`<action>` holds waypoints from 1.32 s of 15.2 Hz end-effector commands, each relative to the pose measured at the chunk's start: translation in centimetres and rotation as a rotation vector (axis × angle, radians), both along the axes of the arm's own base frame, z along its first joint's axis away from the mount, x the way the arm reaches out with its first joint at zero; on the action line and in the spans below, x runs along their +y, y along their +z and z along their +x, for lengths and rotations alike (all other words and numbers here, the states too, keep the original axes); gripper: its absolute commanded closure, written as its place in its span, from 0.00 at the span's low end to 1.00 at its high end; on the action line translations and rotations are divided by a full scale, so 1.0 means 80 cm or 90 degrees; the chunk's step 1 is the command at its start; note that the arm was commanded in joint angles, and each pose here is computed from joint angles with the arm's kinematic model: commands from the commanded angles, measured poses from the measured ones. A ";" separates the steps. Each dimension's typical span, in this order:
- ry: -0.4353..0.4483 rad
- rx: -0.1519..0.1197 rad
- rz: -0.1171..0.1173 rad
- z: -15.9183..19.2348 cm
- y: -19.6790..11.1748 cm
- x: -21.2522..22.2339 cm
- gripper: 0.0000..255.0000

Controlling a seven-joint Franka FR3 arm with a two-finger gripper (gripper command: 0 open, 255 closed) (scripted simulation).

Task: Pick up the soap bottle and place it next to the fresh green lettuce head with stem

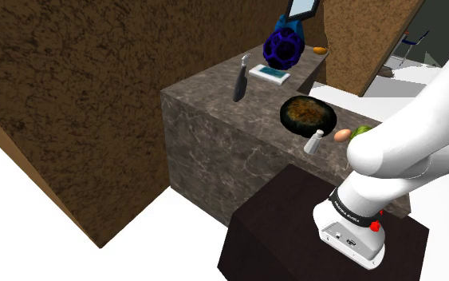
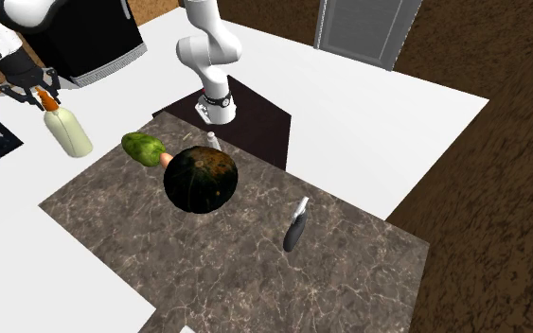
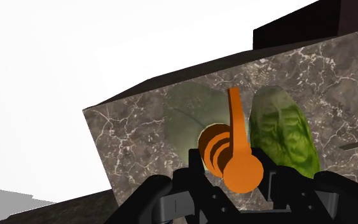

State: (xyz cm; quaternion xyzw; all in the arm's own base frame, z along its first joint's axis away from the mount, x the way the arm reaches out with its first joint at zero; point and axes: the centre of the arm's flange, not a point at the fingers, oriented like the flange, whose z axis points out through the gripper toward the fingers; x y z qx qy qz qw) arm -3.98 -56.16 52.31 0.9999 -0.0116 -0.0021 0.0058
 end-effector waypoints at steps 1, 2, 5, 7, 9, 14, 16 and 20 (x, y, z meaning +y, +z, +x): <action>0.000 0.000 -0.001 0.001 -0.012 0.001 1.00; 0.000 0.000 -0.001 0.001 -0.019 0.001 1.00; 0.000 0.000 -0.001 0.001 -0.039 0.001 1.00; 0.000 0.000 -0.001 0.001 -0.052 0.001 1.00; 0.000 0.000 -0.001 0.001 -0.065 0.001 1.00; 0.000 0.000 -0.001 0.001 -0.098 0.001 1.00; 0.000 0.000 -0.001 0.001 -0.111 0.001 1.00; 0.000 0.000 -0.001 0.001 -0.121 0.001 1.00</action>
